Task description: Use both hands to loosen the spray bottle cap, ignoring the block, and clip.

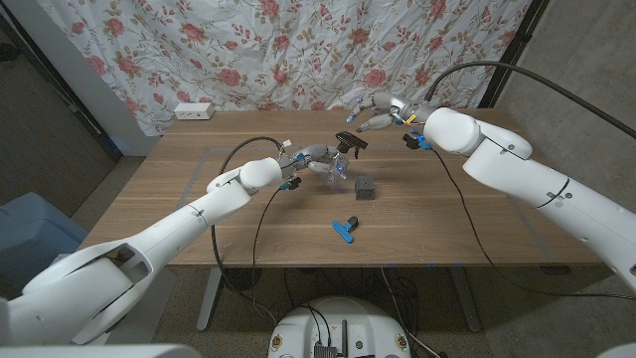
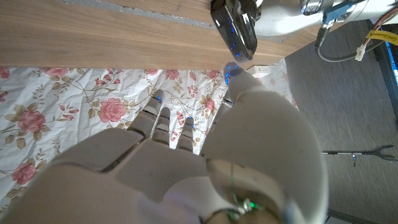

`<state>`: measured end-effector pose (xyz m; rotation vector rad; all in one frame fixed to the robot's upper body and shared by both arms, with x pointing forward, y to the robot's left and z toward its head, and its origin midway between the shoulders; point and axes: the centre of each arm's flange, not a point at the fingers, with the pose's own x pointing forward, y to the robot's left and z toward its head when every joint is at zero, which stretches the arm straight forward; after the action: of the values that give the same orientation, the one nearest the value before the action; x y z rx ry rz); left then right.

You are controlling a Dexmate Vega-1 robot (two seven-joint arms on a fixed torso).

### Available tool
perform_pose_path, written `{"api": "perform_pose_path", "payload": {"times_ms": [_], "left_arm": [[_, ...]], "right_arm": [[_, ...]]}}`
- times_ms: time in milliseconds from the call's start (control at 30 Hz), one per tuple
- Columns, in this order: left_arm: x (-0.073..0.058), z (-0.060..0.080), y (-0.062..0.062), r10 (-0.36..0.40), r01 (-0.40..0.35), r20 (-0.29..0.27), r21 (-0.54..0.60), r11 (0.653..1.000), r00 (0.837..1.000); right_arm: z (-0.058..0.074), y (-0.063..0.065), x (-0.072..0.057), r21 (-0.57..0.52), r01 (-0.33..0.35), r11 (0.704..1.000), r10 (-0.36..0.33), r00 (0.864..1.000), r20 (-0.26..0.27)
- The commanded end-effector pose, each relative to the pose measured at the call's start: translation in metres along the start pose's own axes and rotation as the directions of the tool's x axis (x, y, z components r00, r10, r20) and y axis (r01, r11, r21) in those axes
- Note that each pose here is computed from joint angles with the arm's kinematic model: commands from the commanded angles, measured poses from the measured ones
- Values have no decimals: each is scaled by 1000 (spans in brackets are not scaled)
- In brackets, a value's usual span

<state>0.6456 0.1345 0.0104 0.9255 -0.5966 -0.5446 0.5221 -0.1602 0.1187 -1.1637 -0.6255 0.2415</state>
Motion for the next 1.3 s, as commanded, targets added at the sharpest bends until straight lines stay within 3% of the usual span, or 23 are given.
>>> {"api": "perform_pose_path", "payload": {"times_ms": [33, 333, 1300], "left_arm": [[-1, -1, 0, 7, -7, 1, 1, 1000, 1000], [-2, -1, 0, 6, -6, -4, 2, 1000, 1000], [4, -2, 5, -6, 6, 2, 4, 1000, 1000]], "right_arm": [[-2, -4, -6, -5, -37, 999, 37, 999, 3], [-1, -2, -6, -49, -83, 995, 84, 996, 8], [-5, 12, 6, -106, -151, 983, 149, 988, -28]]}}
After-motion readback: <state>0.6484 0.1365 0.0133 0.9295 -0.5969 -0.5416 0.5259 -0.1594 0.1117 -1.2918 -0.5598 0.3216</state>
